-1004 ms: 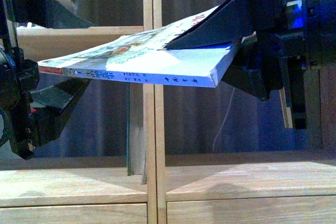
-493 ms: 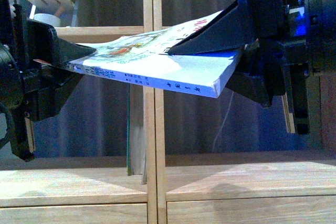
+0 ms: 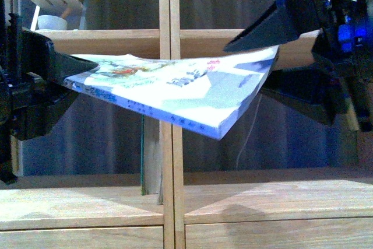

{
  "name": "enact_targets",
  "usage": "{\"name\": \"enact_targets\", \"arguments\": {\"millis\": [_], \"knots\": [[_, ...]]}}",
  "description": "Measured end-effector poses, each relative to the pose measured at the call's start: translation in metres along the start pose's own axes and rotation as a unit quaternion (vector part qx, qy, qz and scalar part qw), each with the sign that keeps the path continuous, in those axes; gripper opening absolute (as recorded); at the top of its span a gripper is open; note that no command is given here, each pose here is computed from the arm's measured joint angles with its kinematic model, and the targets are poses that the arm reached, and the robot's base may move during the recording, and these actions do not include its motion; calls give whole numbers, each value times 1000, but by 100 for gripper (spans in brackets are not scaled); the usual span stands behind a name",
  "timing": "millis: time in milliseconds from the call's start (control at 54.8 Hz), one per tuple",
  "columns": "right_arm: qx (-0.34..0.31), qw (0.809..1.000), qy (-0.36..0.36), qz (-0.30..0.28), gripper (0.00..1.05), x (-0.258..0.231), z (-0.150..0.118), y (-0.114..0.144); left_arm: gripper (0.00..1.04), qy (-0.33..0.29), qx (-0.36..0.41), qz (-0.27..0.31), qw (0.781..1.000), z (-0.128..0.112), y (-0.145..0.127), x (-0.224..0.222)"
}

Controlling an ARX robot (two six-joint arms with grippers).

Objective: Organize books on shelf

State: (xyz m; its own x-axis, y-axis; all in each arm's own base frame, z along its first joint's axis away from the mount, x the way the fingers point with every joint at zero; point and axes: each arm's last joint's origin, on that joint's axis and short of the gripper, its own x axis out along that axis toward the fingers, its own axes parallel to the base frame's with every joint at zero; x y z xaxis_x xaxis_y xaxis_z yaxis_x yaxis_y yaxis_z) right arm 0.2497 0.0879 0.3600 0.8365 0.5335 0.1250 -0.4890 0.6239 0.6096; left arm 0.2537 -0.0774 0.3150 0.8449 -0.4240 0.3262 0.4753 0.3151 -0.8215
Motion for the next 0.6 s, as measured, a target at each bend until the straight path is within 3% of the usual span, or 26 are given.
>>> {"name": "enact_targets", "arguments": {"millis": [110,292,365,493,602], "knots": [[-70,992,-65,-78,70,-3,17,-23,7,-12,60,32,998,19,-1,-6],[-208,952,-110,-195,99,-9,30,-65,7,-30,196,80,977,61,-13,-19],[-241,939,-105,-221,98,-12,30,-80,7,-29,280,116,953,78,-14,-25],[-257,933,-99,-232,97,-13,29,-84,7,-12,406,165,899,94,-3,-33],[-293,917,-53,-265,82,-27,18,-89,7,7,507,188,841,105,9,-37]]}}
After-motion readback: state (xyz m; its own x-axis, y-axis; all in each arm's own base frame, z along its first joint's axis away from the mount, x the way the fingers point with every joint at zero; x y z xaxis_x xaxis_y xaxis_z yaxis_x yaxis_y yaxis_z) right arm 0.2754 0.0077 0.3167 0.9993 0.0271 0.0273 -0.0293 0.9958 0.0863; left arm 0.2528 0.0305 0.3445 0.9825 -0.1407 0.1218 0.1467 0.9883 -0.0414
